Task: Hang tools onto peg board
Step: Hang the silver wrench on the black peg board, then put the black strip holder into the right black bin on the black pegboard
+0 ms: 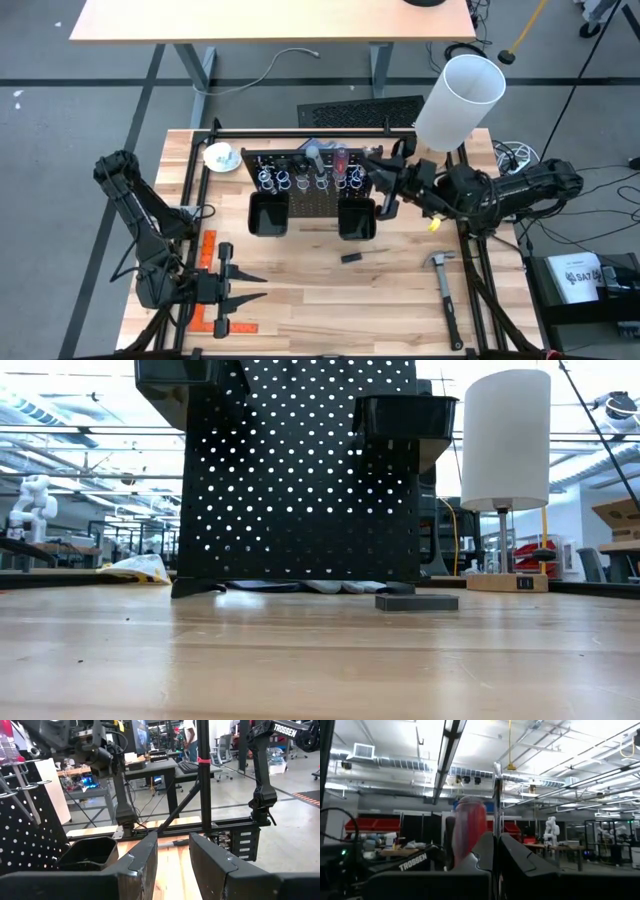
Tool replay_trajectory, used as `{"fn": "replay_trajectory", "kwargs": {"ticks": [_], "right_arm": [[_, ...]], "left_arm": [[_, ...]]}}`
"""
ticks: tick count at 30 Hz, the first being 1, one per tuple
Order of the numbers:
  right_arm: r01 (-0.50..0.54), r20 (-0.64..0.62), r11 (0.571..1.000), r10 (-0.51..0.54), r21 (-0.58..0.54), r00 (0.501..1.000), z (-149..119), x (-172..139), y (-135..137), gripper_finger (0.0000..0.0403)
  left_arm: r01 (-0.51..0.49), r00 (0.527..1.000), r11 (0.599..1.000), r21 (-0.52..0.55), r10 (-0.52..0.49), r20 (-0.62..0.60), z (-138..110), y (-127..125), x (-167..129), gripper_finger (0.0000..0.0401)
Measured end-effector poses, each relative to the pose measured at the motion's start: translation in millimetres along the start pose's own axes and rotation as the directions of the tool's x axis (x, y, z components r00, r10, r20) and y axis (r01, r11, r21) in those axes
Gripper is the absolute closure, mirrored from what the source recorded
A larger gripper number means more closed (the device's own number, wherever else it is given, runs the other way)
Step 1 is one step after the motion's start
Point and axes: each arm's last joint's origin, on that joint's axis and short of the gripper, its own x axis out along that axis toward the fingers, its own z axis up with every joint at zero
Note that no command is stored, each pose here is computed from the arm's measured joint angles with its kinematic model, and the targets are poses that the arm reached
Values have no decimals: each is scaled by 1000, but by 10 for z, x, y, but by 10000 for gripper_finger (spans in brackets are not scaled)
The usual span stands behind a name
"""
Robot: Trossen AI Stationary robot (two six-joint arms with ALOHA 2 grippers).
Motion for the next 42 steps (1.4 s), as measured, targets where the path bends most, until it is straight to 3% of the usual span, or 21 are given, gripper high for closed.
{"fn": "replay_trajectory", "kwargs": {"ticks": [14, 22, 29, 36, 42], "right_arm": [[-4, -73, 1000, 2, -27, 997, -227, 58, 37, 397], [18, -86, 999, -23, -49, 996, -235, 53, 40, 397], [19, -94, 999, -23, -47, 995, -242, 53, 41, 362], [10, -93, 999, -14, -46, 996, -241, 50, 49, 354], [-8, -46, 997, 5, -71, 999, -124, 8, 92, 352]], "left_arm": [[2, 1000, 1000, -1, -2, 0, -1, -2, -2, 280], [18, 1000, 1000, -2, -18, 2, -1, -6, -2, 280], [29, 1000, 1000, -2, -29, 3, 0, -9, -2, 280], [29, 1000, 1000, -5, -29, 3, 0, -9, -2, 280], [29, 1000, 1000, -5, -29, 3, 0, -9, -2, 280]]}}
